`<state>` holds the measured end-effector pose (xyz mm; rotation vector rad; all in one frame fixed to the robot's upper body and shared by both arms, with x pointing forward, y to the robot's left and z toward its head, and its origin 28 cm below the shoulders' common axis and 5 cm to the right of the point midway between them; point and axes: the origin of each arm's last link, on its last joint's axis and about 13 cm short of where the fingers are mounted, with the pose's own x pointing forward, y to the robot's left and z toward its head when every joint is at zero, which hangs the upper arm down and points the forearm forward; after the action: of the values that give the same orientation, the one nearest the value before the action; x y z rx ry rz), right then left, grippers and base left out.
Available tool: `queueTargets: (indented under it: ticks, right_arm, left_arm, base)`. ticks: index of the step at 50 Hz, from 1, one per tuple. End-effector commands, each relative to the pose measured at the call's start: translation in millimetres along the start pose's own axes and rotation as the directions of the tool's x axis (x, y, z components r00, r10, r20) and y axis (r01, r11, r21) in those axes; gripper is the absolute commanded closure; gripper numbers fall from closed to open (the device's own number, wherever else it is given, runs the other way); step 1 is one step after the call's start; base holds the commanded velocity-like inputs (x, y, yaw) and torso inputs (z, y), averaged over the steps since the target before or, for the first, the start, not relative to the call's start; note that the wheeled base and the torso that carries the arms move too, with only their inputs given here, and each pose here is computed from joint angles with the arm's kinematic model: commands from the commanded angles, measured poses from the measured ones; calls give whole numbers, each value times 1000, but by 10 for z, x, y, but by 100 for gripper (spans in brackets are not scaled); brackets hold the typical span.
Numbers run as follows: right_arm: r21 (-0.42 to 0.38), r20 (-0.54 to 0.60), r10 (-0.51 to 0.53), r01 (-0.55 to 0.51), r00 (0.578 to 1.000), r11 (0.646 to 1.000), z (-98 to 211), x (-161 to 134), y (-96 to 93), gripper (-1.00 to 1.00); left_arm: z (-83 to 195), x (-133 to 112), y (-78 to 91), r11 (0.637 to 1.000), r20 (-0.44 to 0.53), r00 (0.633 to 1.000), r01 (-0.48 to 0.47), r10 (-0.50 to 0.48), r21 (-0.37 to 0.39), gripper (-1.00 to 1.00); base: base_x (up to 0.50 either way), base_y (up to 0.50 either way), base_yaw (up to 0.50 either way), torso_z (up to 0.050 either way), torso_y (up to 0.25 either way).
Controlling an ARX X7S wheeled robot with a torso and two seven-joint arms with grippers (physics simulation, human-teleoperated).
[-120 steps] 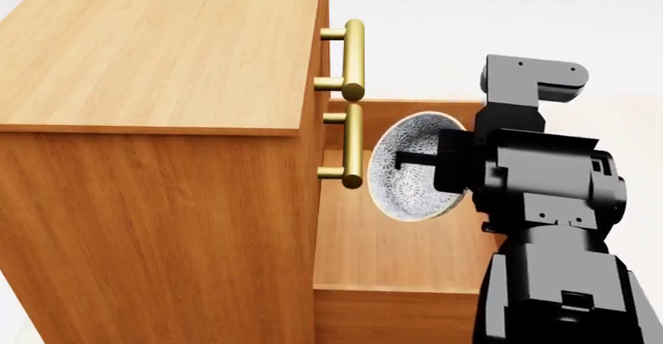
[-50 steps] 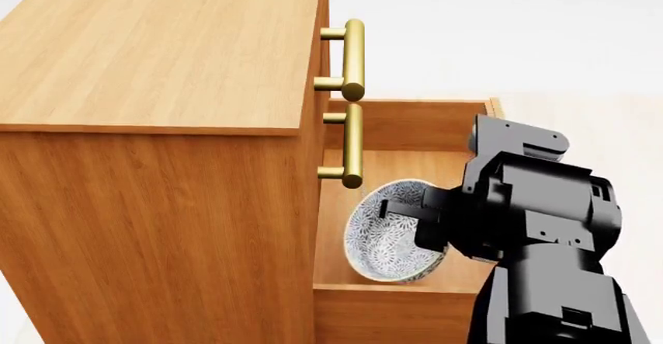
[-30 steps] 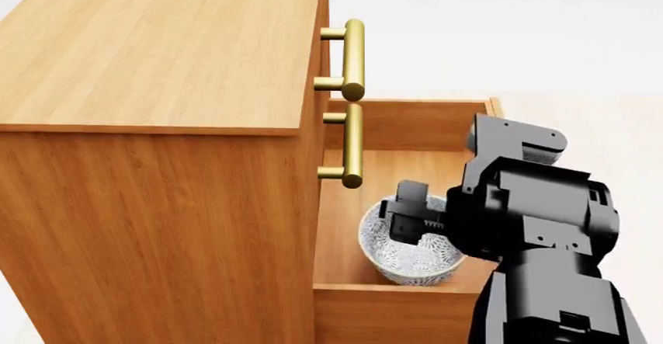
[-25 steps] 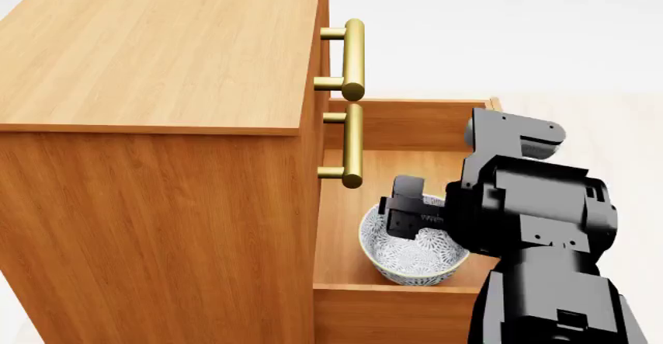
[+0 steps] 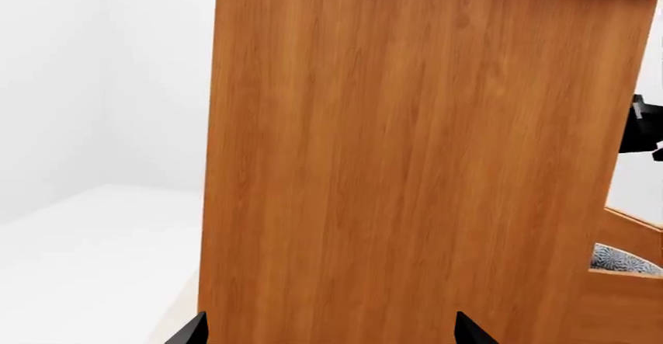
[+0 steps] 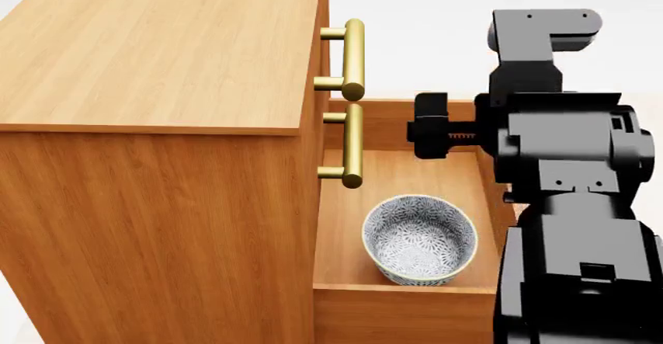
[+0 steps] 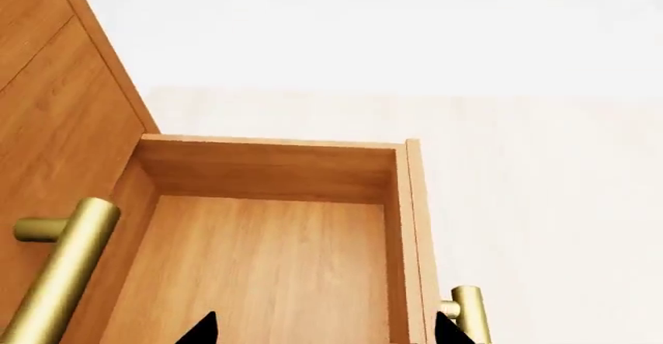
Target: Put the bowl in the bottom drawer of the cabinet and close it.
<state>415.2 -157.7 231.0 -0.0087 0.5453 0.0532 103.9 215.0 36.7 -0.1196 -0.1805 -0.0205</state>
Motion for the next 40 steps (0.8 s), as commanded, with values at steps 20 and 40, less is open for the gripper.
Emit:
queueTargets:
  ticks: [20,40]
  right_arm:
    - [-7,275,-248,260,929,966,-24,-496,-506,-100]
    - [83,306,-369,361,878,929,-386,-697,-809,-100]
  left_arm:
    - [-20,-17,0,1000,18,1000,20,-20,-3,-100]
    - [-22,-11,-3,1000,16,1000,18,-18,5,-100]
  base:
    - [0,0,0,0,0]
    - [0,0,0,0,0]
